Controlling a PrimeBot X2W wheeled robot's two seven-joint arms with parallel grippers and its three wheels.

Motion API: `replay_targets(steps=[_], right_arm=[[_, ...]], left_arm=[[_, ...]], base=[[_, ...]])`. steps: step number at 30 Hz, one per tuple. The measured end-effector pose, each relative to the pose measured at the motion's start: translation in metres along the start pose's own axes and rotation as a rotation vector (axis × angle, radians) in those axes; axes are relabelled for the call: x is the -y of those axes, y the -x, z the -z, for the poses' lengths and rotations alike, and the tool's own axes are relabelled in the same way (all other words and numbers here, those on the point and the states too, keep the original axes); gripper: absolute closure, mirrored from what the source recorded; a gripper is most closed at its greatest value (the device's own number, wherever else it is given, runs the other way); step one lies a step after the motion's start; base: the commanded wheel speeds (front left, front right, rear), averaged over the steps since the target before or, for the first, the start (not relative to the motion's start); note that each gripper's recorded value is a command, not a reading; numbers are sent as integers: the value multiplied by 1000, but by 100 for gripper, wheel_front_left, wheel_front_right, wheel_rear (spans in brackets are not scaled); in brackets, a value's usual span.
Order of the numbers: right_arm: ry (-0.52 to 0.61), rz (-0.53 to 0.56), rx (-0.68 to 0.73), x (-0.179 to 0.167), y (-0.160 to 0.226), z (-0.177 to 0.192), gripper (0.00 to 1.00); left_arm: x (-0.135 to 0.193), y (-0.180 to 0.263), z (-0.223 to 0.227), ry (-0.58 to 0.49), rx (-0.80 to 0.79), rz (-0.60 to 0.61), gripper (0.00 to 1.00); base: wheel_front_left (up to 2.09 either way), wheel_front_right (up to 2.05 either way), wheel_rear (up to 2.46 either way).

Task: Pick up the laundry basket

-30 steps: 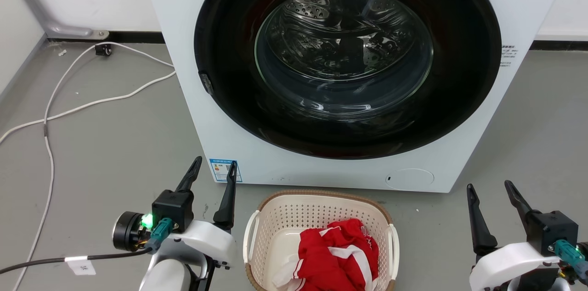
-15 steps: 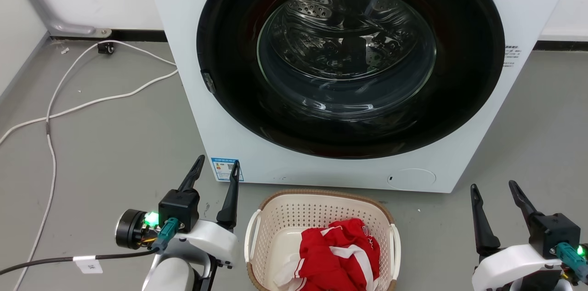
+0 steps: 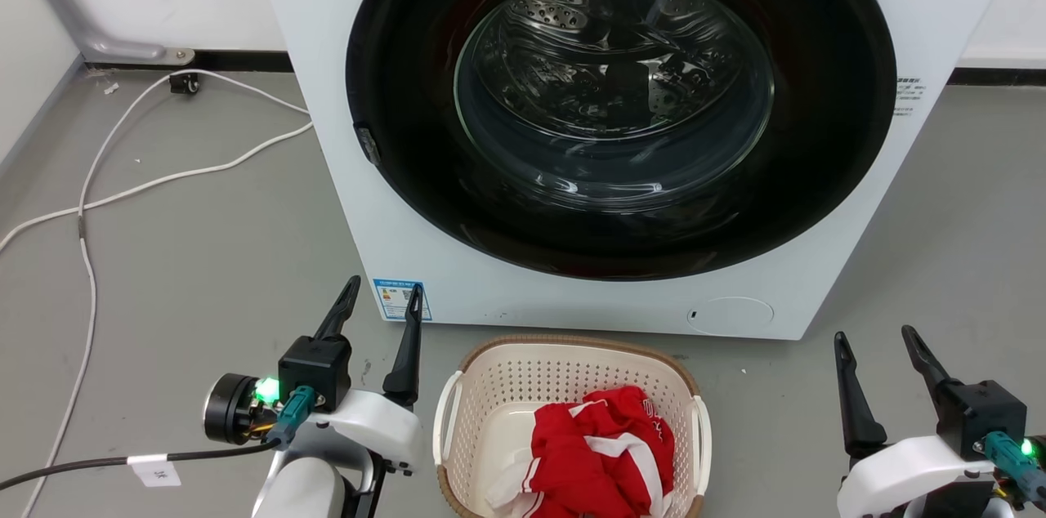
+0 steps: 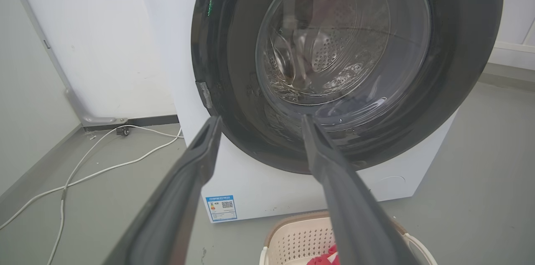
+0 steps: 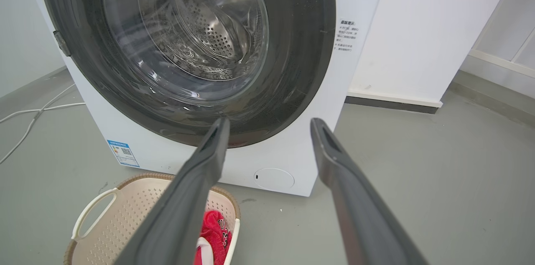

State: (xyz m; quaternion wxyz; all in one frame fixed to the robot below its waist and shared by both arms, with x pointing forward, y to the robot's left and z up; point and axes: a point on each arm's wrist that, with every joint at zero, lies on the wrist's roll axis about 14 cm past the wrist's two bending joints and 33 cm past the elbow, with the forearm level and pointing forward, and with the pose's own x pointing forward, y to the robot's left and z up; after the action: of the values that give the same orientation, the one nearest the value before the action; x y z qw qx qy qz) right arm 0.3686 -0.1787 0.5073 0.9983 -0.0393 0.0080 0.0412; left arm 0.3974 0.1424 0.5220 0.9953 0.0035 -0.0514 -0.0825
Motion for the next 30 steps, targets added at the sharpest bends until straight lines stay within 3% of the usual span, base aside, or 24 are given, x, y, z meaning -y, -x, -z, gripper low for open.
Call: replay_targets(steps=[17,30], right_arm=[[-11,-6,-75,-1,-24,20,0],[-50,-45,-320,-13,-72,90,0]], left_arm=[[-8,-31,21,16,-63,-12,0],[-14,-78,100,73,-338,15,0]], base=[[0,0,0],[0,0,0]])
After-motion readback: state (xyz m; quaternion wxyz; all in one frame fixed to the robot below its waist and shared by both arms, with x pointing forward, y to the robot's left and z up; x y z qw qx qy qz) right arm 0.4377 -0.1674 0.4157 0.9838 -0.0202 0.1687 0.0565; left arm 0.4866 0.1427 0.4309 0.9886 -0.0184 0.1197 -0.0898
